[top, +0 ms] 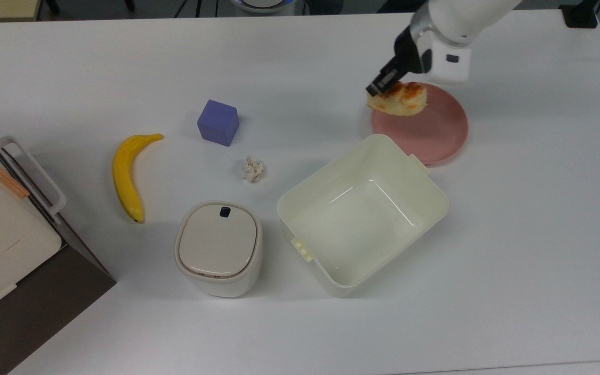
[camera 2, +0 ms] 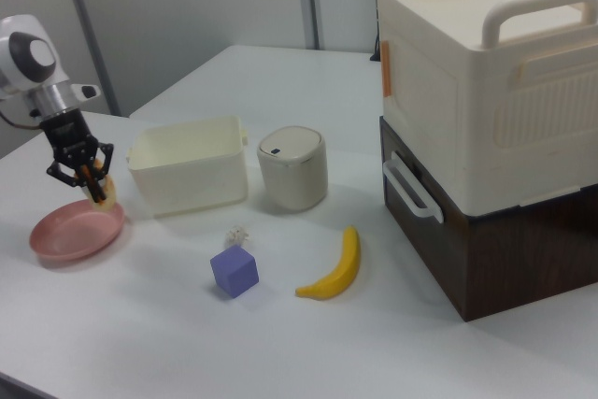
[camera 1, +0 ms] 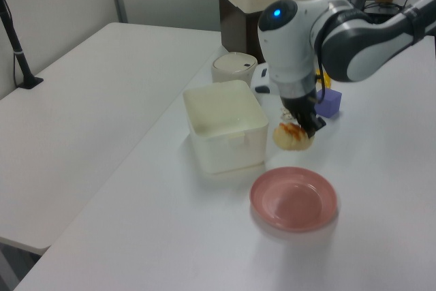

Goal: Put the bread on the table
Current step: 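Carry the bread roll beside the purple cube and lower it to the table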

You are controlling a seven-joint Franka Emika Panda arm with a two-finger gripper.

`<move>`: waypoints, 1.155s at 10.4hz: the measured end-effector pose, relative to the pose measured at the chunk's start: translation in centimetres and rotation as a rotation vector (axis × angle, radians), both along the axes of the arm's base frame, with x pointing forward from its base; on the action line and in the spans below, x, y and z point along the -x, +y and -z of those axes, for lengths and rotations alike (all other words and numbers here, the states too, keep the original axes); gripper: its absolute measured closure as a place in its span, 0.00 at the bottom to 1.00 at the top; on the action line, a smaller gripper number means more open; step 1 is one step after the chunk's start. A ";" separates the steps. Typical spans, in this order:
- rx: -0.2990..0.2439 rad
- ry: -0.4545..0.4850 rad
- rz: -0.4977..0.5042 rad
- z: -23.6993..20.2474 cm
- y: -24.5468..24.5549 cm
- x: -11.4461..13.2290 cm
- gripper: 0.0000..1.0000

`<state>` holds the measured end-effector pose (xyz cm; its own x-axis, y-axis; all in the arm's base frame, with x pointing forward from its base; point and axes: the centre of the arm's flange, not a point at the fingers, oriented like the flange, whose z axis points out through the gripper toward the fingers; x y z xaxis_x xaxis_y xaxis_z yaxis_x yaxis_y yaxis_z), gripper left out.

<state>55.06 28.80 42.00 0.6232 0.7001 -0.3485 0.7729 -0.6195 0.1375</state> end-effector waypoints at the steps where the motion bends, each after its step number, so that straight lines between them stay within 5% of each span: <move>1: 0.017 0.016 0.035 -0.7 -2.0 -0.3 0.91; 5: 0.085 0.115 0.133 0.2 -8.1 0.8 0.91; 8: 0.055 0.173 0.207 1.8 -11.2 1.5 0.91; 12: 0.017 0.134 0.268 6.0 -14.6 1.2 0.91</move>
<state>53.85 14.19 35.95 0.7324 0.5103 -0.4508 0.5943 -0.8022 0.0575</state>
